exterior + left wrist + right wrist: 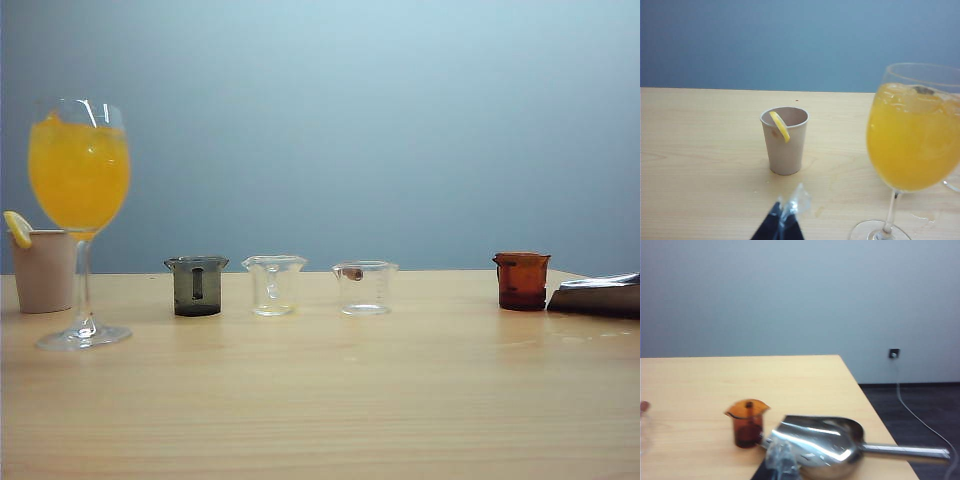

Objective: Pick up the third measuring cup from the left, pour the pineapple juice inside into the goblet, and finally put the measuring cup back in its original place.

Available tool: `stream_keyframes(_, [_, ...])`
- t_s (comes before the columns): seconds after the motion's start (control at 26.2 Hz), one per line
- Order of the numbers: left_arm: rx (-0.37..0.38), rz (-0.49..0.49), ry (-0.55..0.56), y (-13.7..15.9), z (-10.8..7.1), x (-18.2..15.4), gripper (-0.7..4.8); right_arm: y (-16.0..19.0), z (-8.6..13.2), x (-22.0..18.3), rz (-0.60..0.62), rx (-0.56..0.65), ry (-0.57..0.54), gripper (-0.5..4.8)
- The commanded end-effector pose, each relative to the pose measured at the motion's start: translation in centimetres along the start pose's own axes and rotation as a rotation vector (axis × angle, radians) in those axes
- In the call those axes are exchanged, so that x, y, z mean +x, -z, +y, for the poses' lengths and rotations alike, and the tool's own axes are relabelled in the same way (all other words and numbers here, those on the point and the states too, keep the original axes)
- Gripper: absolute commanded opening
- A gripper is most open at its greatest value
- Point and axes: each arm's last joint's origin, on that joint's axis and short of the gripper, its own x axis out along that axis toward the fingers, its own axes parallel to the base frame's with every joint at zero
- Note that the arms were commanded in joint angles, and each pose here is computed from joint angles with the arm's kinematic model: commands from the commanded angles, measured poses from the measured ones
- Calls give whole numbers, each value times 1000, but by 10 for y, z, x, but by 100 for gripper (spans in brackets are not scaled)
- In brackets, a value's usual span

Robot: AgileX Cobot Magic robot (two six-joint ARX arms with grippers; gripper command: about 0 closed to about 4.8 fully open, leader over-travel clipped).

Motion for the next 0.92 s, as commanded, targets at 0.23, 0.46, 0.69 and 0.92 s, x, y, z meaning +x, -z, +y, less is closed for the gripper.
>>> stream_keyframes(0.23, [7, -12, 5, -2, 0, 0, -2, 23, -1, 1, 32, -5, 13, -5])
stream_keyframes(0.46, [7, -12, 5, -2, 0, 0, -2, 21, -1, 1, 16, 28, 13, -5])
stream_keyframes(0.69, [7, -12, 5, -2, 0, 0, -2, 21, 0, 1, 16, 39, -3, -5])
stream_keyframes(0.92, [7, -12, 4, -2, 0, 0, -2, 21, 2, 1, 15, 40, -72, -5])
